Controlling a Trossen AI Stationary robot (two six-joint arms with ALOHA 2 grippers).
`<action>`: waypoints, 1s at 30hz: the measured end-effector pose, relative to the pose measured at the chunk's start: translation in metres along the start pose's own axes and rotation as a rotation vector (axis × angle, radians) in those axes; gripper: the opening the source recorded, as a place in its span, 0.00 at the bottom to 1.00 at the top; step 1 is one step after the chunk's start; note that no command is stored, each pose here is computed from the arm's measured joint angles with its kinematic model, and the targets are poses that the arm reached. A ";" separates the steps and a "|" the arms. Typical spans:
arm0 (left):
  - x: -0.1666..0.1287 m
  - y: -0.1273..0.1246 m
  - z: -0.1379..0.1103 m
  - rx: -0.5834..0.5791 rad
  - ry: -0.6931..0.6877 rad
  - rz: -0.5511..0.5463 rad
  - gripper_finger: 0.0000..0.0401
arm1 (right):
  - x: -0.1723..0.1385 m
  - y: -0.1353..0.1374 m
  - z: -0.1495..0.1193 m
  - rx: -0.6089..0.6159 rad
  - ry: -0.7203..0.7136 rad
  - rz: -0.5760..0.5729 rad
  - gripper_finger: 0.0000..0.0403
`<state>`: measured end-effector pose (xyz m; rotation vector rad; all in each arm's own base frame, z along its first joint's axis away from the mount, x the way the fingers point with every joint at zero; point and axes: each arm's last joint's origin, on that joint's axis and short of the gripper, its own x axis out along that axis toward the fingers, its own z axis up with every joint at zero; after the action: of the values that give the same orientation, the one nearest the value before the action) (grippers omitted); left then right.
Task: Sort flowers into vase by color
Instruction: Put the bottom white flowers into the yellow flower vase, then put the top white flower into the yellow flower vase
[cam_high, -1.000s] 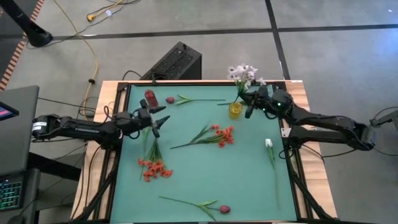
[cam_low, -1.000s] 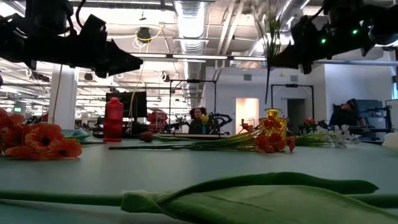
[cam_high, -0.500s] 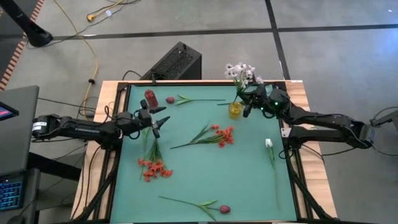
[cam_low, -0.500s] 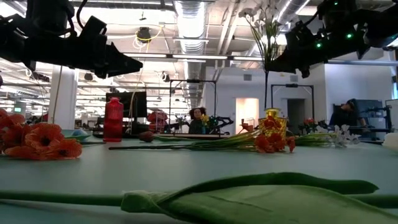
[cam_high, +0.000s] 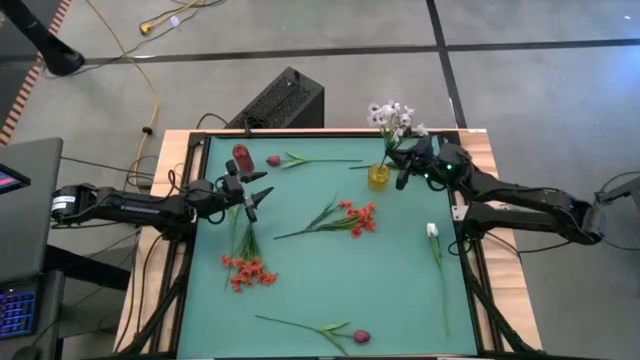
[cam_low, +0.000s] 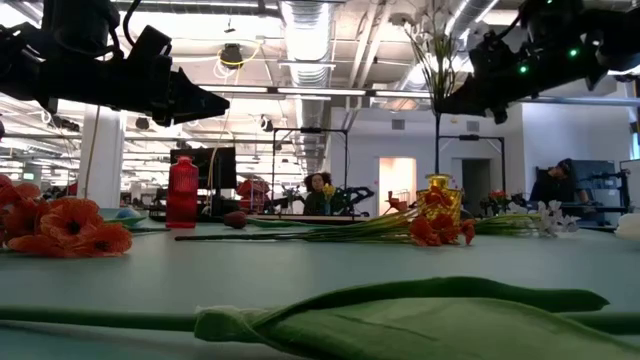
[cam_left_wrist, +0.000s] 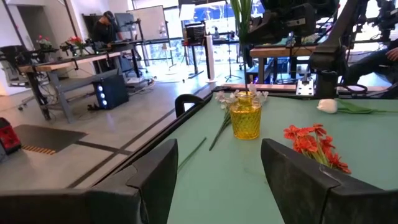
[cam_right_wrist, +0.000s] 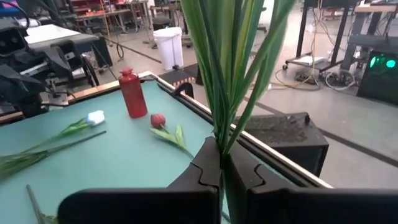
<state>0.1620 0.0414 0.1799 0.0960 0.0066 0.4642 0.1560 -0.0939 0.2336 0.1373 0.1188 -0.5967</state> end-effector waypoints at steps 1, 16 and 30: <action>0.000 0.000 0.000 -0.002 0.000 0.000 0.55 | 0.001 0.000 -0.002 -0.001 0.014 -0.015 0.07; 0.000 0.000 0.000 -0.011 0.000 0.000 0.55 | 0.019 -0.003 -0.022 0.083 0.146 -0.098 0.20; 0.000 0.000 -0.001 -0.007 0.008 -0.001 0.55 | 0.004 -0.001 -0.019 0.189 0.385 -0.075 0.60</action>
<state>0.1621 0.0413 0.1791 0.0873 0.0128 0.4633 0.1576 -0.0940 0.2145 0.4328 0.4424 -0.6508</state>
